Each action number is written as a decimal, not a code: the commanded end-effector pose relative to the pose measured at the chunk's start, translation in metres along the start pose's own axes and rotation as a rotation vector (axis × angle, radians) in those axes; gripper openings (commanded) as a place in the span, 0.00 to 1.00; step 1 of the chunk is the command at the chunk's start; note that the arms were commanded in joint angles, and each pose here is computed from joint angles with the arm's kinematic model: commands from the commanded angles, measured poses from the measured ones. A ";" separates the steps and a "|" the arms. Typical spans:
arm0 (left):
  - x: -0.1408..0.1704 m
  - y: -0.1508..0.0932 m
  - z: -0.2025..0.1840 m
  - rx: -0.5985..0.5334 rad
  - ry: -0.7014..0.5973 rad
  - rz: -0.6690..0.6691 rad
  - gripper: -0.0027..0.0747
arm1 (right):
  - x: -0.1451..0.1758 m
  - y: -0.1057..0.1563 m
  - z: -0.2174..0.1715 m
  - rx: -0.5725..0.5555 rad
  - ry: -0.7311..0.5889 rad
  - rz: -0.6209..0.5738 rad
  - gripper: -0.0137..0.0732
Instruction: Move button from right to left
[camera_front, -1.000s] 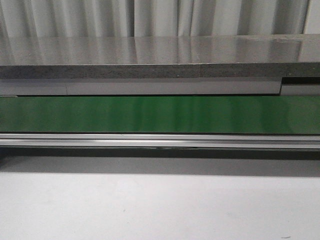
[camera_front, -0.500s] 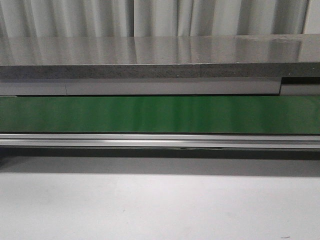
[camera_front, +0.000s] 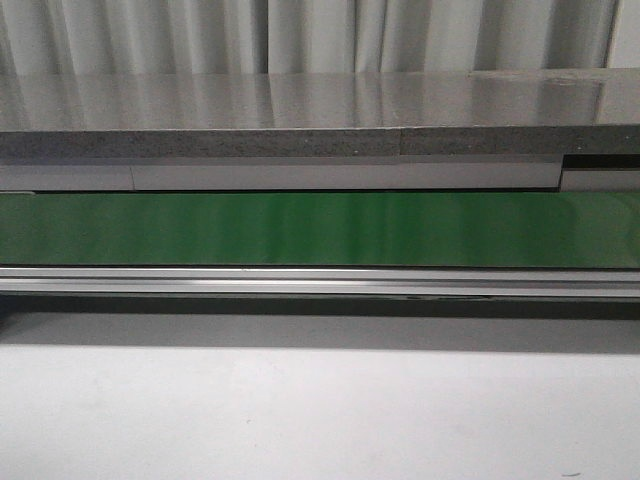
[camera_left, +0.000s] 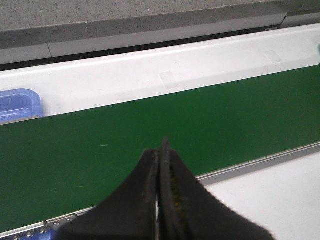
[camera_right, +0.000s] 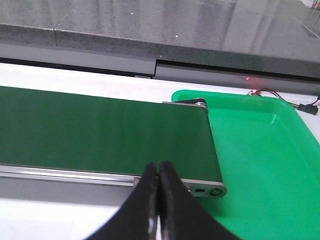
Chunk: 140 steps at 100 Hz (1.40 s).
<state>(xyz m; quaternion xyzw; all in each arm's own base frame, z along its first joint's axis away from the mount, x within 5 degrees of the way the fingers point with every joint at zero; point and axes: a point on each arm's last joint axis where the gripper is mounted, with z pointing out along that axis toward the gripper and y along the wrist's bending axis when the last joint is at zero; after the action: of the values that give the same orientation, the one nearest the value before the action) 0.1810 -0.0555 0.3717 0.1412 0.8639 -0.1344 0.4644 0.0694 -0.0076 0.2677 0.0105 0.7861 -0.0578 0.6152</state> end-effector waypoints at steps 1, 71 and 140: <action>-0.001 -0.003 -0.016 -0.016 -0.148 -0.011 0.01 | -0.016 -0.001 -0.003 0.005 -0.102 -0.005 0.09; 0.139 0.016 -0.052 -0.313 -0.537 -0.050 0.01 | -0.016 -0.001 -0.003 0.005 -0.102 -0.005 0.09; 0.221 0.022 -0.022 -0.364 -0.613 -0.075 0.01 | -0.016 -0.001 -0.003 0.005 -0.106 -0.005 0.09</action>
<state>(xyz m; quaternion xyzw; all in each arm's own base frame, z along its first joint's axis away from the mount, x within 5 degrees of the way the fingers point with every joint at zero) 0.0559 -0.0019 0.2014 -0.0138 0.7213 -0.0305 0.6918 0.0695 -0.0075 0.2678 0.0110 0.7858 -0.0570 0.6157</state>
